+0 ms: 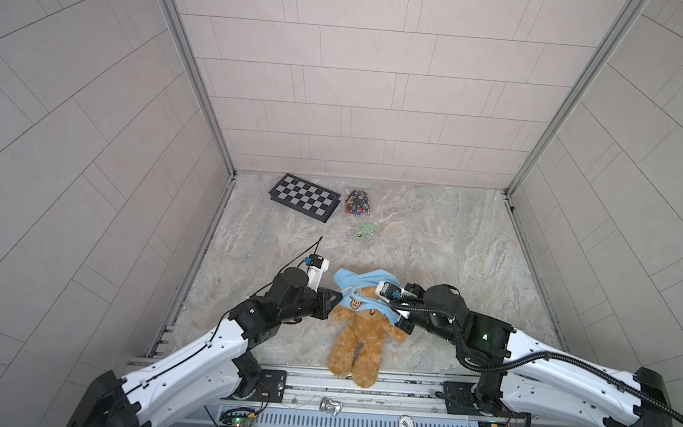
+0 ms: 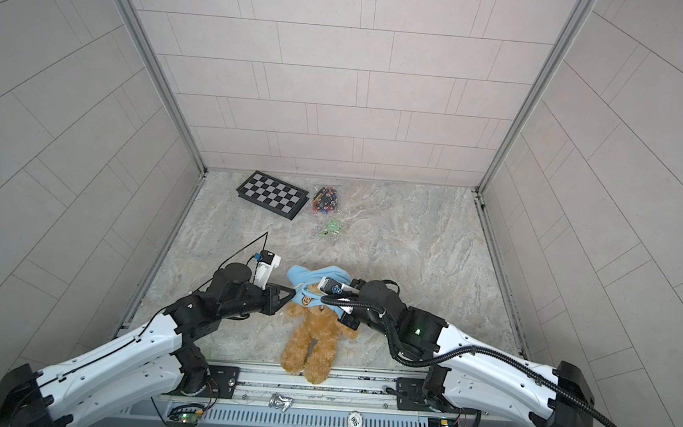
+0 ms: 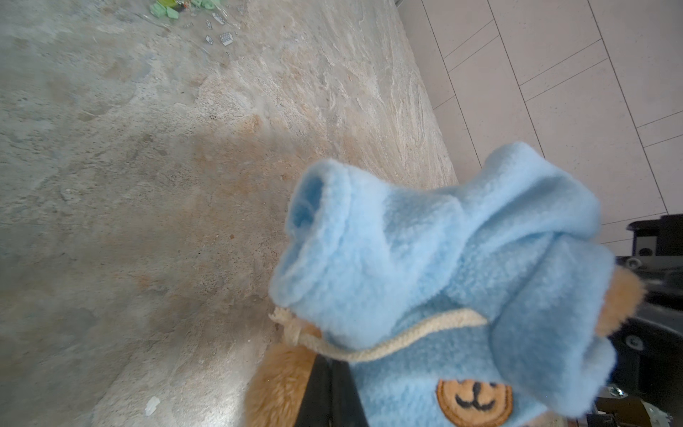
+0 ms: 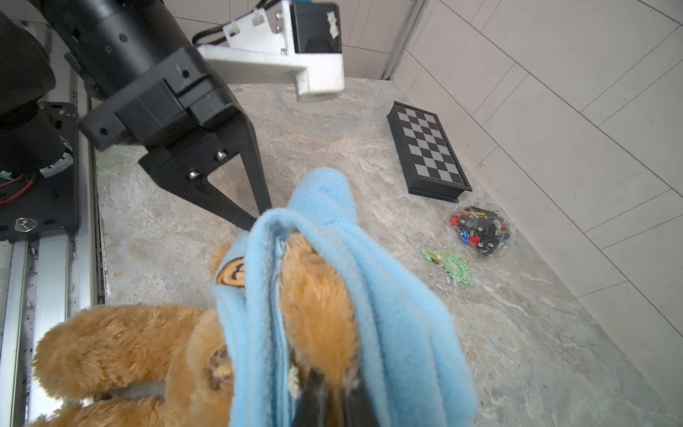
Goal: Dress the teddy bear
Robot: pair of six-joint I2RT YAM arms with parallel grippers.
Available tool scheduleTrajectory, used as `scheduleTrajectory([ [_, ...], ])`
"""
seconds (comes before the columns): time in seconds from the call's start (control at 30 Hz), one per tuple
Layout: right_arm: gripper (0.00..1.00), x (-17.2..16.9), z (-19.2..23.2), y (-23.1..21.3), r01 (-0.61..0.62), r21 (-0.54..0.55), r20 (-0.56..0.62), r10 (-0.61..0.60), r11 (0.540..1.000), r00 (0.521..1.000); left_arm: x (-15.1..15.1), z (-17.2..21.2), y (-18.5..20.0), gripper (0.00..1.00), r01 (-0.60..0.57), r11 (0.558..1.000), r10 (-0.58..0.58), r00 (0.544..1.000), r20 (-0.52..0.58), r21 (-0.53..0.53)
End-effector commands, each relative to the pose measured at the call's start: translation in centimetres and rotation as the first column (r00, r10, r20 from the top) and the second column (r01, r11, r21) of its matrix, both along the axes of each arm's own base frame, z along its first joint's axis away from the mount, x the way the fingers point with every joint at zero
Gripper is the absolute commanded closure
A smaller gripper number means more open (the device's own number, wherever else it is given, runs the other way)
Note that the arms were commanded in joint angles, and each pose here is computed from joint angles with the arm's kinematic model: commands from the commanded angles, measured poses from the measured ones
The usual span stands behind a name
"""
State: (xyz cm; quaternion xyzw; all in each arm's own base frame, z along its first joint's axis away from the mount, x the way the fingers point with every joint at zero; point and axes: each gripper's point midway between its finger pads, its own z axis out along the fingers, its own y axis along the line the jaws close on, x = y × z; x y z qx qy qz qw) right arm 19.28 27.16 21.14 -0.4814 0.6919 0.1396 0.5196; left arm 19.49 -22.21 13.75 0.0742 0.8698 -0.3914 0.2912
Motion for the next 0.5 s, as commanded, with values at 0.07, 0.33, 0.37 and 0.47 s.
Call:
scheduleTrajectory([
  [0.07, 1.00, 1.6, 5.5, 1.1, 0.045, 0.145, 0.045, -0.052, 0.988, 0.998, -0.5, 5.3, -4.2, 1.00, 0.138, 0.988, -0.130, 0.987, 0.091, -0.077],
  [0.33, 1.00, 2.7, 5.7, 1.6, 0.098, 0.142, -0.092, -0.086, 0.985, 0.992, -0.2, 10.1, -5.3, 1.00, 0.174, 0.975, -0.137, 0.961, 0.241, -0.137],
  [0.37, 1.00, 3.0, 5.7, 1.3, 0.114, 0.153, -0.119, -0.096, 0.982, 0.988, -0.1, 9.9, -5.0, 1.00, 0.156, 0.980, -0.124, 0.963, 0.240, -0.120],
  [0.47, 1.00, 3.7, 5.5, 0.7, 0.147, 0.149, -0.176, -0.120, 0.978, 0.977, 0.6, 8.9, -3.2, 0.82, 0.074, 0.997, -0.064, 0.972, 0.226, -0.034],
])
